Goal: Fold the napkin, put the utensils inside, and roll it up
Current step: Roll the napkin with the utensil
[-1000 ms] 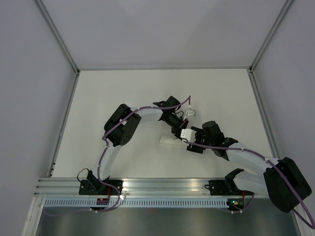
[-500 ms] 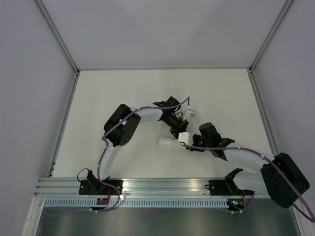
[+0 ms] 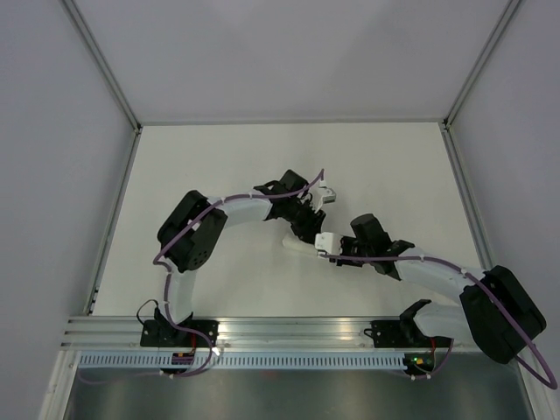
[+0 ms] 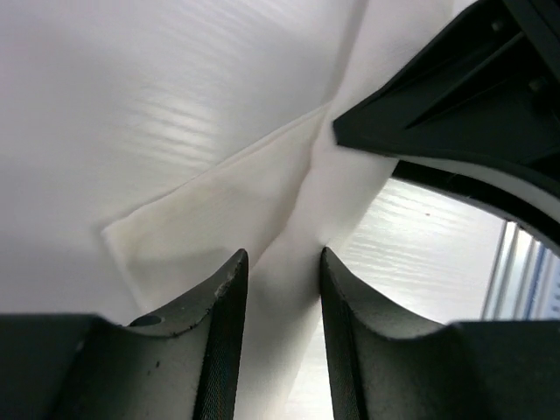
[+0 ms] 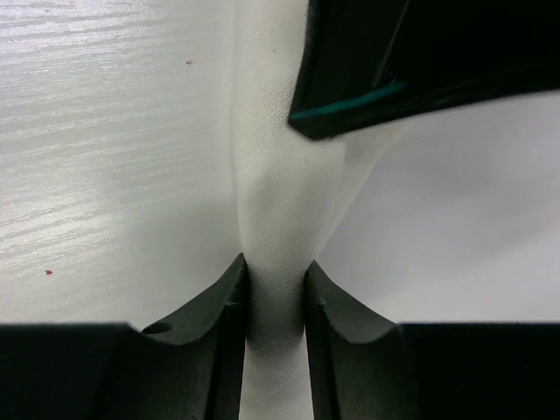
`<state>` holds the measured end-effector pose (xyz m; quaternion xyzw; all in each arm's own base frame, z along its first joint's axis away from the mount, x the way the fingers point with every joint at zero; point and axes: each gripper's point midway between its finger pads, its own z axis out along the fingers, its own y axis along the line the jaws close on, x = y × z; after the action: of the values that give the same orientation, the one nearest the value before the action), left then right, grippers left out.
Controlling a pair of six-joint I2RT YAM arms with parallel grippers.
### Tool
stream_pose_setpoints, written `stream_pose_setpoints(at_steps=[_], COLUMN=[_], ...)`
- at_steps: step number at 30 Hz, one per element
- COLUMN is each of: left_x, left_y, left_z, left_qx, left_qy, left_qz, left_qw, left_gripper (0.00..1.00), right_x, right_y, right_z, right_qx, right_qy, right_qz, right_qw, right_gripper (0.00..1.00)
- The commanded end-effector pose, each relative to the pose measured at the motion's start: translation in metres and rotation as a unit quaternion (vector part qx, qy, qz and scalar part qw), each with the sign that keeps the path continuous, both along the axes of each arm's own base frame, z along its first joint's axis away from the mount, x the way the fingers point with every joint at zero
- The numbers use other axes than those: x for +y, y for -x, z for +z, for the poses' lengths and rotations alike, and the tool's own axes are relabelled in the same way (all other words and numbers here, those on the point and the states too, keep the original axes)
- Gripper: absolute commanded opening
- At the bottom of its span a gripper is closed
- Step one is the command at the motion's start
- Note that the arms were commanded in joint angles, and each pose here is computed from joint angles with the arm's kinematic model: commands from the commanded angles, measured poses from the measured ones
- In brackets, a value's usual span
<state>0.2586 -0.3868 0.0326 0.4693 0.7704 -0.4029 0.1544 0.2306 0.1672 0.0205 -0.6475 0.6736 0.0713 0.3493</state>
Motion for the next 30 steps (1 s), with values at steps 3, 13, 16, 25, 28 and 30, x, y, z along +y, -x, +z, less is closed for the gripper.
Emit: stream_pose_setpoints(at_steps=[3,13,16,25,28,30], left_x=[0.026,0.073,0.083,0.071,0.053,0.039], left_y=[-0.055,-0.063,-0.059,-0.03,-0.018,-0.01], left_z=[0.042,0.091,0.103,0.103,0.093,0.082], left_qx=[-0.132,-0.268,-0.292,-0.393,-0.424,-0.433], left_qy=[0.03,0.094,0.118,0.101,0.081,0.07], left_qz=[0.108,0.22,0.251,0.232,0.19,0.157], left_qw=[0.985,0.933,0.915,0.884,0.882,0.885], left_gripper=[0.44,0.47,0.48,0.5,0.5,0.53], right_x=[-0.01,-0.002,-0.003,-0.007,-0.009,-0.01], right_y=[0.012,0.01,0.003,-0.009,-0.014,-0.017], right_z=[-0.01,-0.006,-0.002,-0.007,-0.012,-0.017], right_qx=[0.049,0.15,0.184,0.344,0.38,0.398], right_qy=[0.037,0.039,0.032,0.039,0.039,0.042], right_qz=[0.001,0.027,0.03,0.056,0.057,0.055], right_qw=[0.998,0.988,0.982,0.936,0.922,0.915], right_gripper=[0.21,0.19,0.18,0.17,0.17,0.17])
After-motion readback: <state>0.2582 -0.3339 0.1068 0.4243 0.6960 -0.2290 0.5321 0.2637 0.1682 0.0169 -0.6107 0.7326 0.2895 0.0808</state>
